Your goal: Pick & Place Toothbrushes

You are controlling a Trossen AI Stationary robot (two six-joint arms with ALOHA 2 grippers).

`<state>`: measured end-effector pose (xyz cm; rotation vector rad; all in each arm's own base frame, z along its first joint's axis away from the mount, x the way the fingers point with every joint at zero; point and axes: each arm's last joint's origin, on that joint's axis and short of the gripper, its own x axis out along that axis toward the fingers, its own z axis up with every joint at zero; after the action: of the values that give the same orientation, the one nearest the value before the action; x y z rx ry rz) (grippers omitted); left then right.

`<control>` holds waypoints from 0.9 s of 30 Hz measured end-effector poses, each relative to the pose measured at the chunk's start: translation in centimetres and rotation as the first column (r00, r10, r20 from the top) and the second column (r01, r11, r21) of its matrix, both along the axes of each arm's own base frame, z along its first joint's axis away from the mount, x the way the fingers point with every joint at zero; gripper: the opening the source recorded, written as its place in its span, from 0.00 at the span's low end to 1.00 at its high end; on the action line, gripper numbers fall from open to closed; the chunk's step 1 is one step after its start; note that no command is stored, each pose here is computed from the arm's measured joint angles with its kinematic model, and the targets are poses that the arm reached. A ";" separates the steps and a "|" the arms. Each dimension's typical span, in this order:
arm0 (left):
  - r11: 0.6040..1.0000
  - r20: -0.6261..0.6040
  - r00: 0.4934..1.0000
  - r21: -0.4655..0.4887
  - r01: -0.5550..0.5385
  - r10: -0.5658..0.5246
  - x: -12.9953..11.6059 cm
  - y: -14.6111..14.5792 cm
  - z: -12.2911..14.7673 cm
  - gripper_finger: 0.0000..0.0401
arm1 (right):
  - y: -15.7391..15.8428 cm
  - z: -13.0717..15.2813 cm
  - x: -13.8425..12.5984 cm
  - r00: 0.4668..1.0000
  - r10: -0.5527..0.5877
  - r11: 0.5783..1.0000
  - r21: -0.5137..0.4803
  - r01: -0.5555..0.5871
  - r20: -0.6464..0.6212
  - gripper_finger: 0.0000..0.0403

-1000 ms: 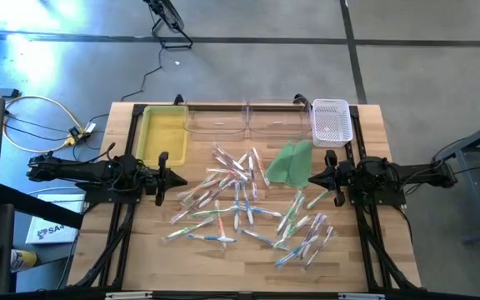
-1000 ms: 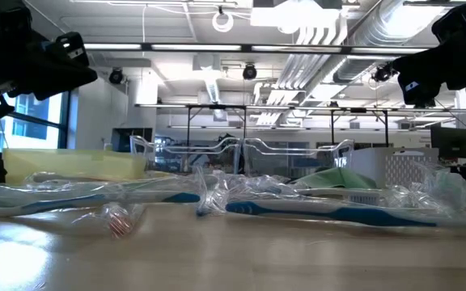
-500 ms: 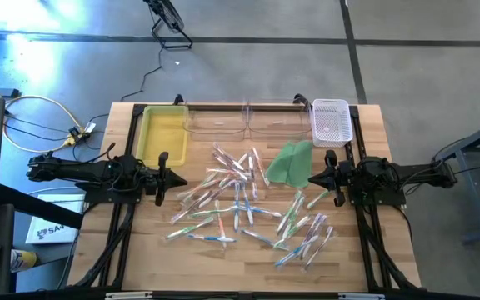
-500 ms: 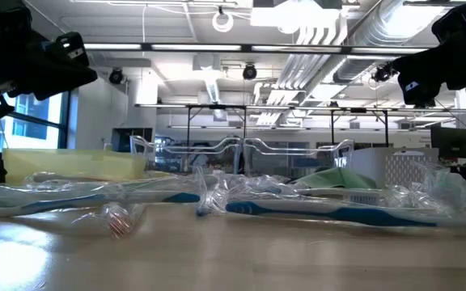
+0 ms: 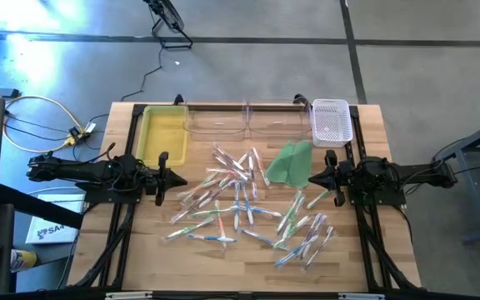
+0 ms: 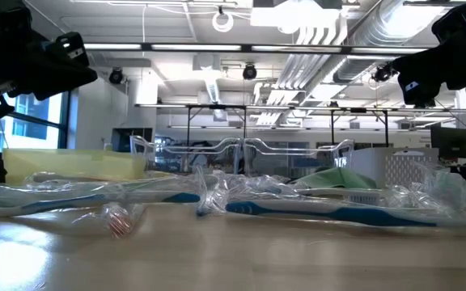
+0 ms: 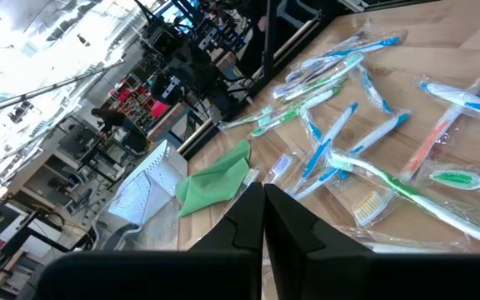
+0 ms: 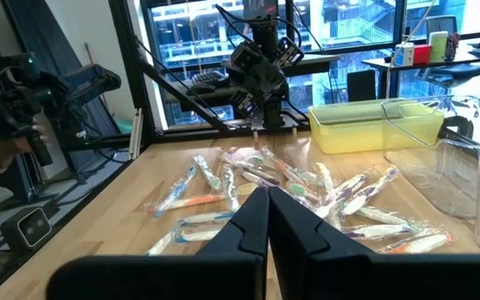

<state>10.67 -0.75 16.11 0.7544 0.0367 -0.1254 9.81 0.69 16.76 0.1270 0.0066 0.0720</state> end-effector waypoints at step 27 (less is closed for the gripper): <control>0.873 -0.040 0.999 -0.486 -0.042 0.026 0.0 0.0 0.2 0.01 | 0.0 0.1 0.0 1.000 0.002 0.983 0.182 -0.002 -0.004 0.01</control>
<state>10.69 -0.75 16.29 0.2437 0.0472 -0.1075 9.81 0.70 16.84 0.3102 0.0042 0.0742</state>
